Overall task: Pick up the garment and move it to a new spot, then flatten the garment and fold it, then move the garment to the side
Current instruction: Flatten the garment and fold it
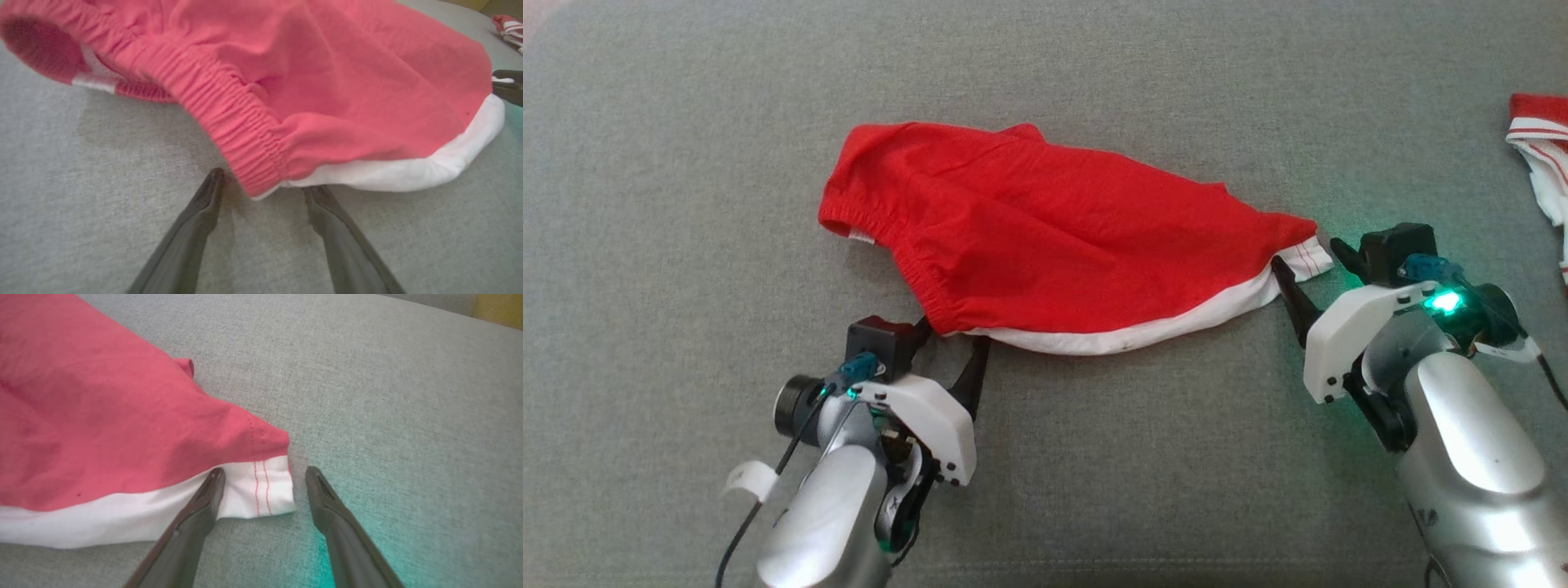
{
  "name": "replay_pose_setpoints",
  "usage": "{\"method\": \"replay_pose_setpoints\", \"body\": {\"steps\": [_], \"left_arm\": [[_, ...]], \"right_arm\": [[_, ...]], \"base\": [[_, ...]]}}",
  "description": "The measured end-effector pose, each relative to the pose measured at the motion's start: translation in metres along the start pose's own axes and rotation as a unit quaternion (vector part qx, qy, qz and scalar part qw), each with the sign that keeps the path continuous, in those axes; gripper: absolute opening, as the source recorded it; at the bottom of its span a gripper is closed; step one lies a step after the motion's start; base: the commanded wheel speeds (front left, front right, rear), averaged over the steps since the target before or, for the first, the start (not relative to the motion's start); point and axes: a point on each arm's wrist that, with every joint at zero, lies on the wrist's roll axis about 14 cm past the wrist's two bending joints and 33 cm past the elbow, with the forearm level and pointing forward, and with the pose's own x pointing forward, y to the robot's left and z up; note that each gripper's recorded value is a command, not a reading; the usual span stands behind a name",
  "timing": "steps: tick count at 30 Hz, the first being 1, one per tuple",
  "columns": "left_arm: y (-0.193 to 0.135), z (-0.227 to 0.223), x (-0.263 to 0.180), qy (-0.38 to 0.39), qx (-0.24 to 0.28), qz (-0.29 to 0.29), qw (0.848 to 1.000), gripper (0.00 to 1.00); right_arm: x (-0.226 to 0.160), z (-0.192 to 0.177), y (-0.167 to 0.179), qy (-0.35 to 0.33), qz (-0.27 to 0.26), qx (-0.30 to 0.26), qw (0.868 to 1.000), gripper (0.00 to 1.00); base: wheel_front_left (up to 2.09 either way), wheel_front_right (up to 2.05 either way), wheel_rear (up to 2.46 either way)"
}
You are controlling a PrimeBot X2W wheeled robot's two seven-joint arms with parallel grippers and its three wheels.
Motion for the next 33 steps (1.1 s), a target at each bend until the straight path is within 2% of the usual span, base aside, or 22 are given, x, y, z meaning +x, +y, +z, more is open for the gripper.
{"method": "replay_pose_setpoints", "body": {"steps": [8, 9, 10, 11, 12, 13, 14, 17, 18, 22, 25, 29, 33], "left_arm": [[-0.011, 0.011, 0.001, -0.014, 0.006, -0.025, 1.000, 1.00], [-0.013, 0.008, 0.001, -0.008, 0.010, -0.031, 0.999, 1.00], [-0.014, 0.006, 0.001, -0.001, 0.012, -0.036, 0.999, 1.00], [-0.014, 0.005, 0.001, 0.001, 0.012, -0.039, 0.999, 0.87], [-0.015, 0.003, 0.001, 0.006, 0.011, -0.043, 0.999, 0.40], [-0.015, 0.001, 0.001, 0.012, 0.014, -0.045, 0.999, 0.05], [-0.015, 0.000, 0.001, 0.014, 0.014, -0.045, 0.999, 0.00], [-0.016, 0.002, 0.000, 0.017, 0.006, -0.051, 0.999, 0.00], [-0.016, 0.008, -0.002, 0.015, -0.002, -0.055, 0.998, 0.00], [-0.019, 0.027, -0.018, 0.001, -0.028, -0.072, 0.997, 0.00], [-0.029, 0.049, -0.042, -0.013, -0.064, -0.101, 0.993, 0.00], [-0.054, 0.101, -0.081, -0.052, -0.083, -0.171, 0.980, 0.00], [-0.078, 0.159, -0.116, -0.095, -0.088, -0.242, 0.962, 0.00]], "right_arm": [[0.002, -0.002, 0.001, 0.001, 0.003, 0.004, 1.000, 1.00], [0.002, -0.002, 0.001, 0.001, 0.004, 0.006, 1.000, 0.93], [0.003, -0.002, 0.001, 0.001, 0.005, 0.008, 1.000, 0.38], [0.003, -0.002, 0.002, 0.001, 0.006, 0.014, 1.000, 0.00], [0.004, -0.001, 0.003, 0.000, 0.009, 0.018, 1.000, 0.00], [0.004, 0.001, 0.004, -0.002, 0.011, 0.023, 1.000, 0.00], [0.004, 0.002, 0.004, -0.004, 0.011, 0.029, 0.999, 0.00], [0.000, 0.009, 0.002, -0.018, 0.012, 0.065, 0.998, 0.00], [-0.005, 0.025, -0.002, -0.045, 0.013, 0.098, 0.994, 0.00], [-0.028, 0.069, -0.008, -0.116, 0.027, 0.162, 0.980, 0.00], [-0.055, 0.088, -0.013, -0.146, 0.048, 0.202, 0.967, 0.00], [-0.099, 0.115, -0.023, -0.191, 0.067, 0.235, 0.950, 0.00], [-0.143, 0.155, -0.030, -0.252, 0.082, 0.237, 0.935, 0.00]], "base": [[0.00, 0.00, 0.00], [0.00, 0.00, 0.00], [0.00, 0.00, 0.00], [0.00, 0.00, 0.00], [0.00, 0.00, 0.00], [0.00, 0.00, 0.00], [0.00, 0.00, 0.00], [0.00, 0.00, 0.00], [0.00, 0.00, 0.00], [0.00, 0.00, 0.00], [0.00, 0.00, 0.00], [0.00, 0.00, 0.00], [0.00, 0.00, 0.00]]}}
